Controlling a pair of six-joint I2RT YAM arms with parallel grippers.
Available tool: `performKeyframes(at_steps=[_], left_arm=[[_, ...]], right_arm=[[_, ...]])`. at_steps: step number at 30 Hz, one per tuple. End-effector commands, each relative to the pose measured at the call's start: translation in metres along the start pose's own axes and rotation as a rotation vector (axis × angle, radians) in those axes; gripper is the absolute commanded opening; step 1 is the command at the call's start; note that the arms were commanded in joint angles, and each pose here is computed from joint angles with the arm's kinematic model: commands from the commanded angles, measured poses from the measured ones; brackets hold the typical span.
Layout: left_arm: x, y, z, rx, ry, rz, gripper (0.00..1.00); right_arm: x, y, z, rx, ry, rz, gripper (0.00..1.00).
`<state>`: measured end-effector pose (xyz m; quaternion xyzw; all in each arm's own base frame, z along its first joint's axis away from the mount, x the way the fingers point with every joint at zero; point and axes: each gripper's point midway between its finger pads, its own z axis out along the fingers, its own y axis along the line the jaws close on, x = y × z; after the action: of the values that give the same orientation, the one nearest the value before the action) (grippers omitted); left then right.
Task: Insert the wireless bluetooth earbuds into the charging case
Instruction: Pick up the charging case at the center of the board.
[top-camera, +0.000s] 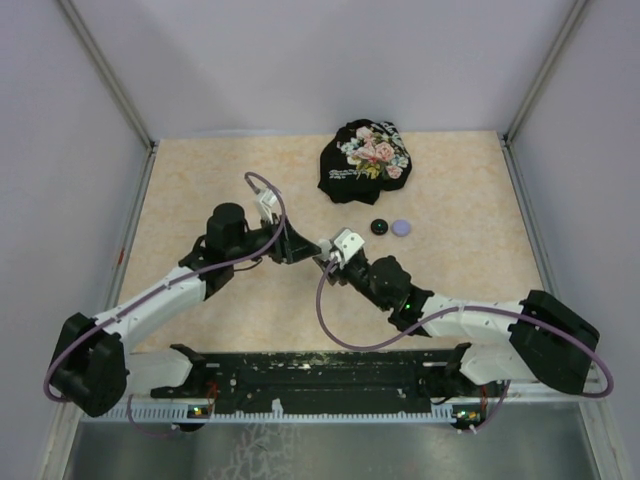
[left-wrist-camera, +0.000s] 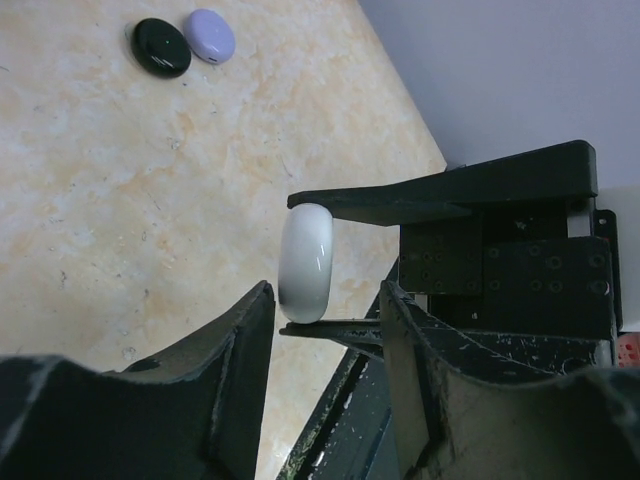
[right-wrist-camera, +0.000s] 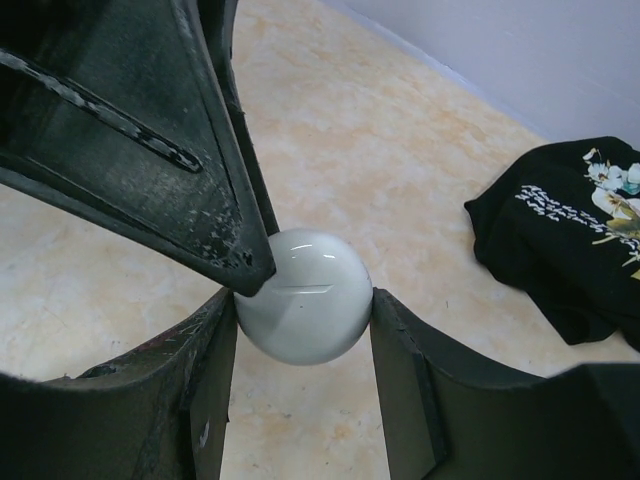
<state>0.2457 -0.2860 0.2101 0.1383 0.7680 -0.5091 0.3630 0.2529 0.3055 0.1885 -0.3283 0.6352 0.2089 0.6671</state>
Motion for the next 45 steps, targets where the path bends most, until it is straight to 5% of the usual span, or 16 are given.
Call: performKeyframes(at_steps=[1,15,17,19,26,30,45], left_arm=[[0.003,-0.006,0.008,0.04,0.005,0.01,0.5],[0.005,-0.007,0.008,0.03,0.031,0.069,0.11],[0.002,-0.008,0.005,0.016,0.032,0.101,0.05],[-0.002,-0.007,0.001,-0.006,0.028,0.138,0.01],[-0.024,-0.008,-0.019,-0.105,0.017,0.319,0.0],[-0.035,-0.013,-0.031,-0.125,-0.003,0.433,0.0],[-0.029,-0.055,-0.033,0.128,0.136,0.658,0.0]], right_arm=[[-0.027,0.005,0.005,-0.006,-0.091,0.001,0.38],[-0.02,0.008,0.003,-0.019,-0.047,0.027,0.42],[-0.019,0.013,0.002,-0.046,-0.034,0.033,0.61],[-0.018,0.015,0.002,-0.054,-0.011,0.046,0.64],[-0.026,0.023,-0.005,-0.137,-0.016,0.087,0.63],[-0.034,0.021,-0.013,-0.22,-0.043,0.135,0.88],[-0.075,0.023,-0.043,-0.616,-0.139,0.193,0.82]])
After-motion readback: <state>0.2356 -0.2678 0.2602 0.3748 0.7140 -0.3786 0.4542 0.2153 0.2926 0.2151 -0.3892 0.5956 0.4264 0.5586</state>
